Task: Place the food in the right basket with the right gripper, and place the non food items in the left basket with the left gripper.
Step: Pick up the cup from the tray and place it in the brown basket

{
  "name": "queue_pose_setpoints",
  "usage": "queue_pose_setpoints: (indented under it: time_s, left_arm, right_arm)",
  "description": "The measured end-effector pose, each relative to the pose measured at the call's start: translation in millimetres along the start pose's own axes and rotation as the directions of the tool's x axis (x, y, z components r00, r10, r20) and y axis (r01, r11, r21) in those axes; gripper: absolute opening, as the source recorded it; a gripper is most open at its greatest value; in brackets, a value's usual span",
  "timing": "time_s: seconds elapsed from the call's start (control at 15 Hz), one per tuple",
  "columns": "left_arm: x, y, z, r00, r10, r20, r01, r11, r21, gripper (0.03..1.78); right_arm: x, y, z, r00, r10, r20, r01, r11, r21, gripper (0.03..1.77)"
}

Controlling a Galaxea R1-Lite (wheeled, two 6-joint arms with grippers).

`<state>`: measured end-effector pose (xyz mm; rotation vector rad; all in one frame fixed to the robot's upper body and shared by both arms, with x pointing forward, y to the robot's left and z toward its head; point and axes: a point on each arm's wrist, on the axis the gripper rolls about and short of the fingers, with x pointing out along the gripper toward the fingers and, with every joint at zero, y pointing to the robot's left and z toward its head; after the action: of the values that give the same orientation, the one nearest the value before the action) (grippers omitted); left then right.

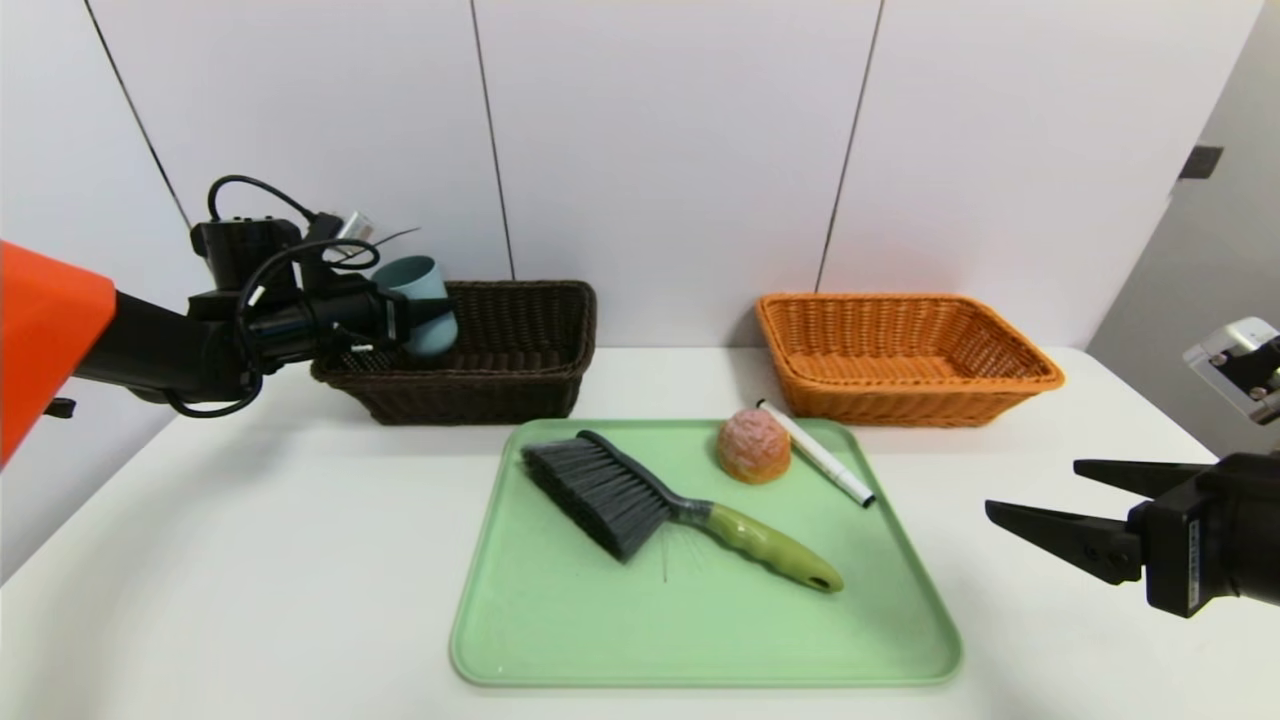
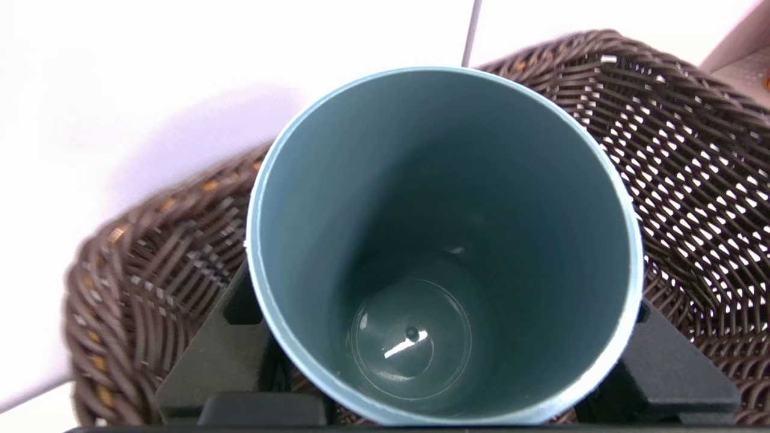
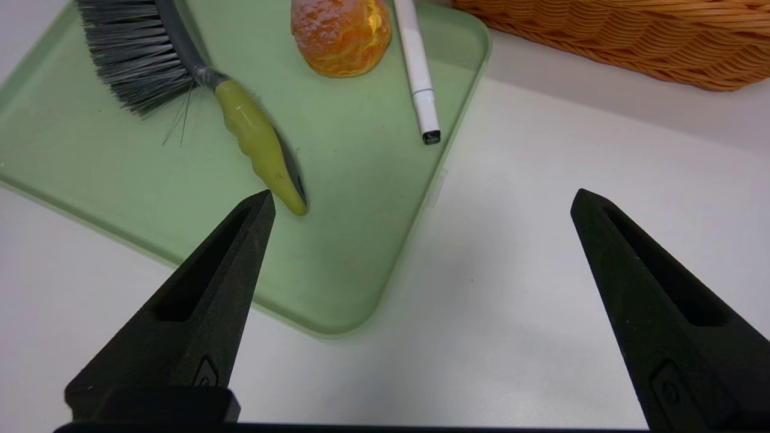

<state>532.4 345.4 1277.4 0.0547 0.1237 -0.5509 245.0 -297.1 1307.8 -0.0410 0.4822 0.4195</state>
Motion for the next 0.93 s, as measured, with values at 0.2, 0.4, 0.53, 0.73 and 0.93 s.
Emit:
queue_pose_setpoints:
  time_s: [0.2, 0.4, 0.53, 0.73, 0.93]
  left_arm:
    - [0.6, -0.8, 1.3, 1.000, -0.003, 0.003, 0.003, 1.000, 0.023, 1.15]
    - [1.5, -1.1, 0.1, 1.000, -0.005, 0.001, 0.005, 1.000, 0.029, 1.15]
    - [2.5, -0.8, -2.0, 1.000, -0.005, -0.004, 0.005, 1.000, 0.025, 1.15]
    - [3.2, -1.5, -5.4, 1.000, -0.009, -0.025, 0.010, 1.000, 0.011, 1.15]
    - [3.1, -1.3, -5.2, 1.000, -0.009, -0.025, 0.009, 1.000, 0.016, 1.20]
  right_arm:
    - [0.0, 0.0, 0.2, 1.000, 0.000, 0.001, 0.000, 1.000, 0.001, 1.70]
    - [-0.1, 0.0, 0.5, 1.000, 0.000, 0.003, 0.000, 1.000, 0.001, 1.70]
    - [-0.1, 0.0, 0.4, 1.000, 0.000, 0.002, 0.000, 1.000, 0.000, 1.70]
    - [0.0, 0.0, 0.4, 1.000, 0.000, 0.002, 0.000, 1.000, 0.000, 1.70]
    - [0.0, 0.0, 0.4, 1.000, 0.000, 0.002, 0.000, 1.000, 0.000, 1.70]
